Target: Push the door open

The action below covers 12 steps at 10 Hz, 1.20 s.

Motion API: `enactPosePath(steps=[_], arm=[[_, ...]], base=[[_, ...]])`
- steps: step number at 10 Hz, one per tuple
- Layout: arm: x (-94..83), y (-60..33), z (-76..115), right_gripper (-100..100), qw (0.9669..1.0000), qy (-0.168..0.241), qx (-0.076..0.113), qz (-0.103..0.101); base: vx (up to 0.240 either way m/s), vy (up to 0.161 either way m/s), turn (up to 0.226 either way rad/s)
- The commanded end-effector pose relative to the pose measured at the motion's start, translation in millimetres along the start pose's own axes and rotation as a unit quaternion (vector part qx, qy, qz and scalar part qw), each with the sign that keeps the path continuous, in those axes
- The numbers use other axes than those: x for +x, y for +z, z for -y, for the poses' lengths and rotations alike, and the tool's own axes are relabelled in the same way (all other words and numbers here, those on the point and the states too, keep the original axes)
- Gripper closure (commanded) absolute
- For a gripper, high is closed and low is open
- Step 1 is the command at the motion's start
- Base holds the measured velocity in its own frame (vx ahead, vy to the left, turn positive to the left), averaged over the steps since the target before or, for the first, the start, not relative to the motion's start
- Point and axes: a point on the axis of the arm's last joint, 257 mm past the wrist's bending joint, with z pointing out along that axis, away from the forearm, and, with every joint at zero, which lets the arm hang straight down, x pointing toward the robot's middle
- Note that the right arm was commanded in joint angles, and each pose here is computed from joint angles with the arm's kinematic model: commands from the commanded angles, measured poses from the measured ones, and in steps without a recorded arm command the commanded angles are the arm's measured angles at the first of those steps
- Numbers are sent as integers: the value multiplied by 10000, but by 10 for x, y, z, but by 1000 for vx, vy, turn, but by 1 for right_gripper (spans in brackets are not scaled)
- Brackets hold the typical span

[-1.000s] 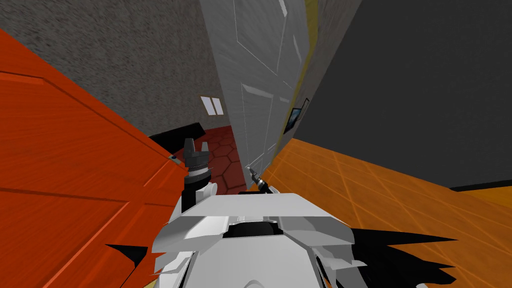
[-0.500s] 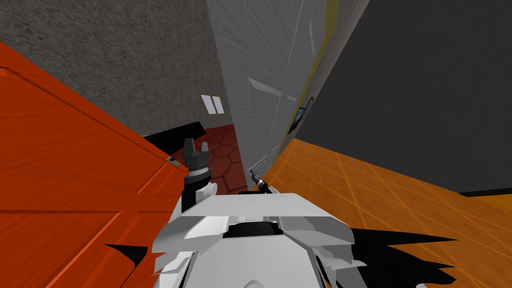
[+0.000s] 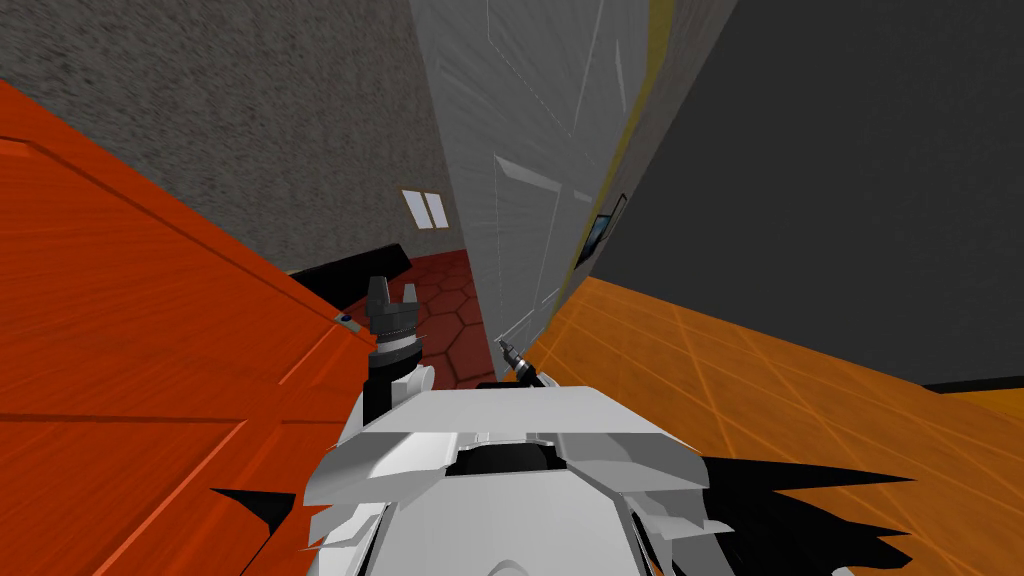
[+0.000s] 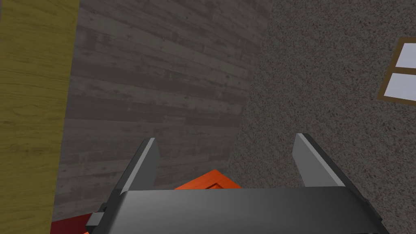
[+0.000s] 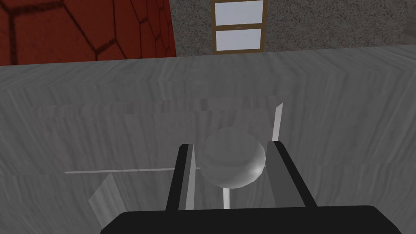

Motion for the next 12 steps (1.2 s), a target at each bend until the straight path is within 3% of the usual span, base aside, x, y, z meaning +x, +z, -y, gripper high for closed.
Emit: enactPosePath(steps=[1, 12], arm=[[-92, -2, 1, 100, 9999, -22, 3, 106], [-680, -37, -6, 100, 9965, -122, 10, 827]], base=[[41, 109, -35], [108, 148, -37]])
